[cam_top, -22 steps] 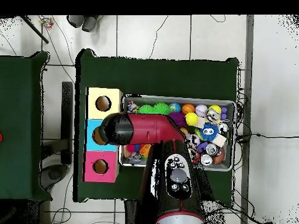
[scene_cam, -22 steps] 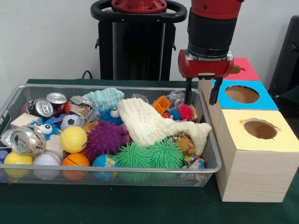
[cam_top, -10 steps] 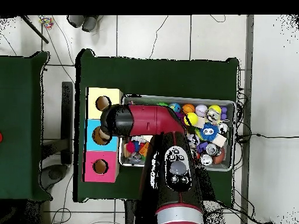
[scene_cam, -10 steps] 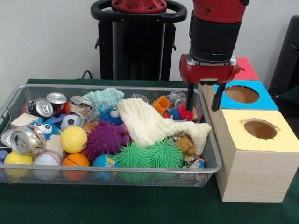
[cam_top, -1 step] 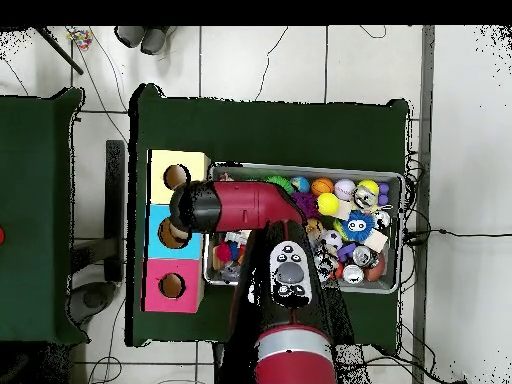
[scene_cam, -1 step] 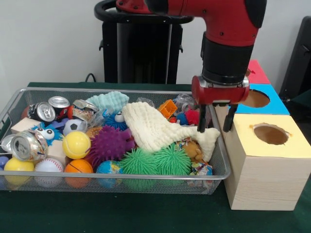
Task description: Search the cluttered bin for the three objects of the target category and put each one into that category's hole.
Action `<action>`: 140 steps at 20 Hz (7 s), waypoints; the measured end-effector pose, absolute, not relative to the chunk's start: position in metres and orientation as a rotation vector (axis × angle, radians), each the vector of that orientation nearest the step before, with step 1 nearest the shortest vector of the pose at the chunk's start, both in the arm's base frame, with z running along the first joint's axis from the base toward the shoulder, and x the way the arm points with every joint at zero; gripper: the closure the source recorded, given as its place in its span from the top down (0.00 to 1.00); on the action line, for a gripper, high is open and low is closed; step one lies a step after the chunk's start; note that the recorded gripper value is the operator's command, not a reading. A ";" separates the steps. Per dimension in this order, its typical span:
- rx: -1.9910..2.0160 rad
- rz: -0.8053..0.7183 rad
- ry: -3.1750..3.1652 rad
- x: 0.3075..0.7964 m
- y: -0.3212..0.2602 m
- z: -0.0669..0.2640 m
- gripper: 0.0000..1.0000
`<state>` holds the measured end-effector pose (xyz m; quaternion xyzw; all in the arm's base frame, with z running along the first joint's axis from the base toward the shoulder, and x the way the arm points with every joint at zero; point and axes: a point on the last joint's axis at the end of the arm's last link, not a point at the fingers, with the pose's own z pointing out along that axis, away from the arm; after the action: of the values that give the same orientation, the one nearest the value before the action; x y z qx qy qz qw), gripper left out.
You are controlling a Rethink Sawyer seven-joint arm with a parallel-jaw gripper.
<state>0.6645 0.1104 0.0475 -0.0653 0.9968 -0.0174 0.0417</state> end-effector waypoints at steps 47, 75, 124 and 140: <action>-0.156 -0.101 2.998 0.594 0.088 -0.023 0.00; -0.100 -0.078 3.049 0.588 0.112 0.096 0.00; 0.160 0.059 3.105 0.598 0.005 0.175 0.00; 0.114 0.052 3.081 0.609 0.016 0.182 0.00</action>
<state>0.6086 0.0164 0.1823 0.0369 0.9988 0.0170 0.0289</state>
